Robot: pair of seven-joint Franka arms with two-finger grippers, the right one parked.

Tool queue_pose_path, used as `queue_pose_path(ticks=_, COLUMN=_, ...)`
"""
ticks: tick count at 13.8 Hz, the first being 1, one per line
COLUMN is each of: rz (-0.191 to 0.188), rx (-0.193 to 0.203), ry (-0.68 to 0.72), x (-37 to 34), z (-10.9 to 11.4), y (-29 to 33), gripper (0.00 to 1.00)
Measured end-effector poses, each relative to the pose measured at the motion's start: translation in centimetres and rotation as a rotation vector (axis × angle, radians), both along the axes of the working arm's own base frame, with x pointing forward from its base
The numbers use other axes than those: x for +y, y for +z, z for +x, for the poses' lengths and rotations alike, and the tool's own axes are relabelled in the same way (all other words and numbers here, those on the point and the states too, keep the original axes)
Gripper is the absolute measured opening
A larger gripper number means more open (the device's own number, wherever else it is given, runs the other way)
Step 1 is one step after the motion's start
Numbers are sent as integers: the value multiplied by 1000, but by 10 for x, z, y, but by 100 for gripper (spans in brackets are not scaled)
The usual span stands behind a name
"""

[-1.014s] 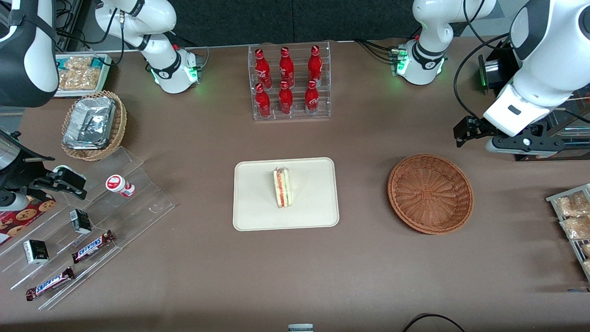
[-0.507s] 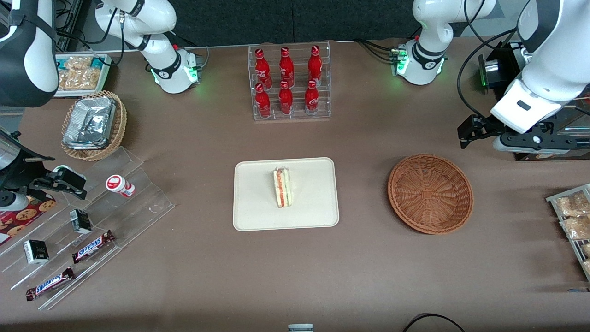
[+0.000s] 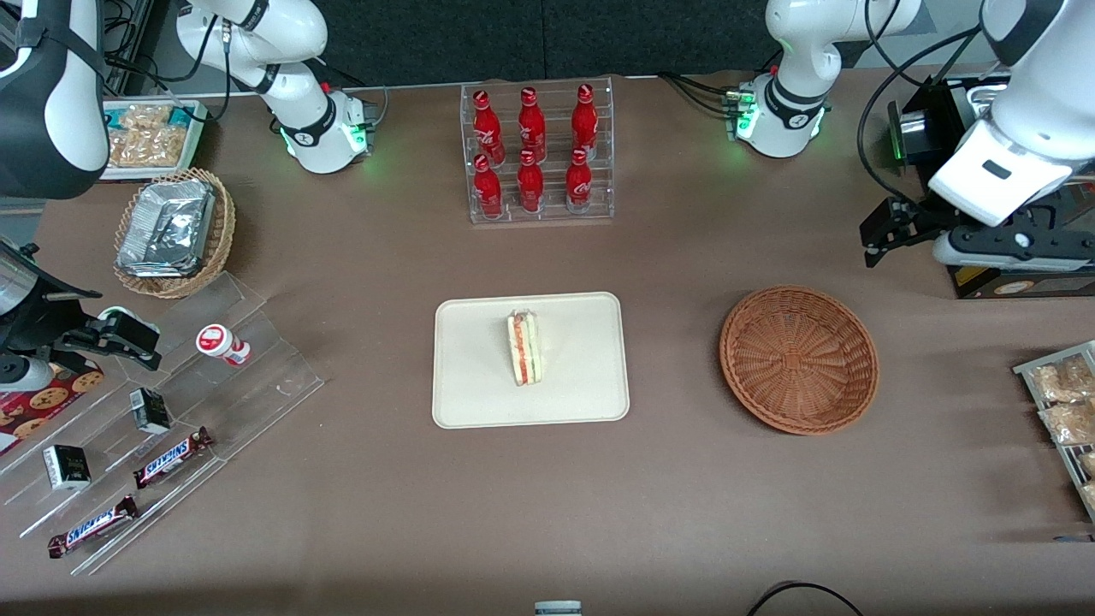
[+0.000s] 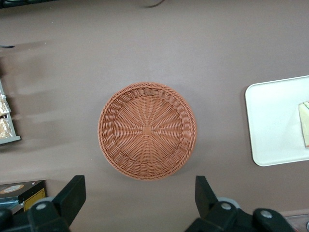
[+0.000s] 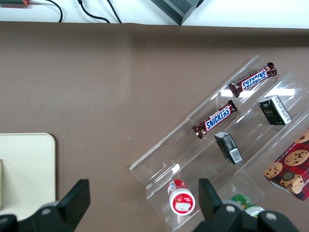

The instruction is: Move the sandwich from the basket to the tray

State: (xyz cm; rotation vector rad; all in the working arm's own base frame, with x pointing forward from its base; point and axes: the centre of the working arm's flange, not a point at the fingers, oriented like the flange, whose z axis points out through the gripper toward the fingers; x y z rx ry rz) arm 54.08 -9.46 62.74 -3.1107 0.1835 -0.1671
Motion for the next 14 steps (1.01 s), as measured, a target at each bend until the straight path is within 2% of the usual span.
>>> queue_pose_path(ticks=4, rz=0, rx=1, ry=-1, x=-1, z=-1, y=5, gripper=100)
queue_pose_path(ticks=6, rz=4, rx=24, ry=1, x=0, z=-4, y=4, gripper=100)
queue_pose_path(ticks=9, rz=15, rx=83, ry=4, x=2, z=-11, y=3, gripper=100)
queue_pose_path(ticks=14, rz=16, rx=99, ry=35, x=18, z=-10, y=2, gripper=100)
